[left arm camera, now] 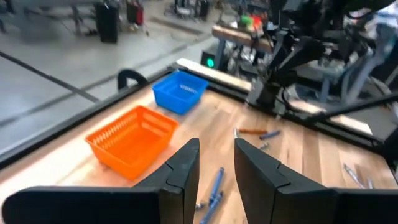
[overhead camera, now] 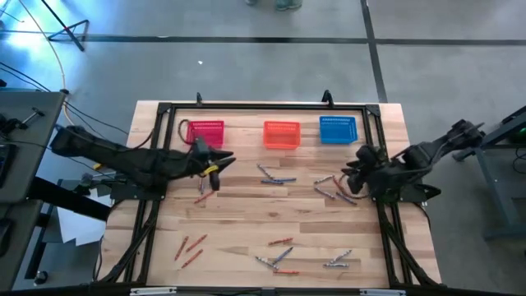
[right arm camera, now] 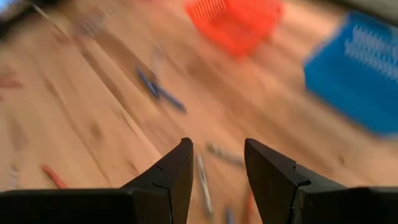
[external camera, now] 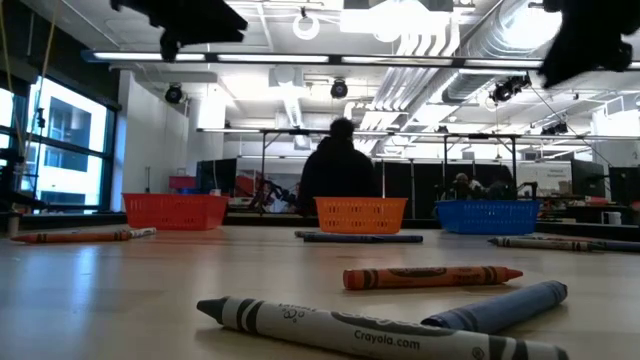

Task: Sort crayons
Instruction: Put the blue crayon into the orange bin

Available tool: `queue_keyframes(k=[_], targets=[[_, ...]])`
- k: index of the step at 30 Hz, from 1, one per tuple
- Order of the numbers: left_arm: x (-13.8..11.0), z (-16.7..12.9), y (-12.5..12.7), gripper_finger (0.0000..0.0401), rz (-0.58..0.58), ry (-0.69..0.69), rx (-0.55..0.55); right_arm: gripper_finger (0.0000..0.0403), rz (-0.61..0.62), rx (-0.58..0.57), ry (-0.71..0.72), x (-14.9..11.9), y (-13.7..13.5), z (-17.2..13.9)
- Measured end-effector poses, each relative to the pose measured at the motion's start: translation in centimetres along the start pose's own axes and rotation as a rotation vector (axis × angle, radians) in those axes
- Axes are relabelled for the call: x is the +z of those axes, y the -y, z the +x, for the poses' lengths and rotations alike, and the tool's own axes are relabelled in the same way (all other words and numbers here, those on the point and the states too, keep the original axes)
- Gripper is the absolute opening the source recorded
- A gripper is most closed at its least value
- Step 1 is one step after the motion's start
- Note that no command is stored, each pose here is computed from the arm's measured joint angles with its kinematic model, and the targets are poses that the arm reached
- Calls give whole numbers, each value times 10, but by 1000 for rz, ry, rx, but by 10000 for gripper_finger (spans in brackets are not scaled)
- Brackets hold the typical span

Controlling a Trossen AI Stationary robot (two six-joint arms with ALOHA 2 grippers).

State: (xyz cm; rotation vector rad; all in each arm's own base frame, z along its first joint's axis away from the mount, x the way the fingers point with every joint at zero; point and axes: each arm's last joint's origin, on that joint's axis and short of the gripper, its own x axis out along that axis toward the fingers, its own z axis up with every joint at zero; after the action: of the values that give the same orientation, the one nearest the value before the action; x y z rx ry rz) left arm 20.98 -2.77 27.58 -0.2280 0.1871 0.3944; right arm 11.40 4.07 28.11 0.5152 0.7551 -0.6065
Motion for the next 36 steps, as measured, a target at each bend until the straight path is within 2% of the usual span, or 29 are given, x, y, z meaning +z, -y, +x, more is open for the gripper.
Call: queue_keyframes(k=[5,10,20,24,29,36], targets=[[2,20,-2,87,-2,-68,-52,140,82,-111,-211,-6,1,22],[1,31,-3,87,-1,-107,-77,140,178,-155,-403,-13,-3,39],[-5,38,-3,87,27,-138,-70,140,177,-281,-651,-36,-5,77],[-5,38,-3,87,26,-137,-71,140,137,-231,-714,-45,-11,93],[-5,38,-3,87,26,-137,-71,140,96,-185,-727,-49,-19,107],[-5,38,-3,87,25,-137,-70,140,54,-247,-764,-55,-20,117]])
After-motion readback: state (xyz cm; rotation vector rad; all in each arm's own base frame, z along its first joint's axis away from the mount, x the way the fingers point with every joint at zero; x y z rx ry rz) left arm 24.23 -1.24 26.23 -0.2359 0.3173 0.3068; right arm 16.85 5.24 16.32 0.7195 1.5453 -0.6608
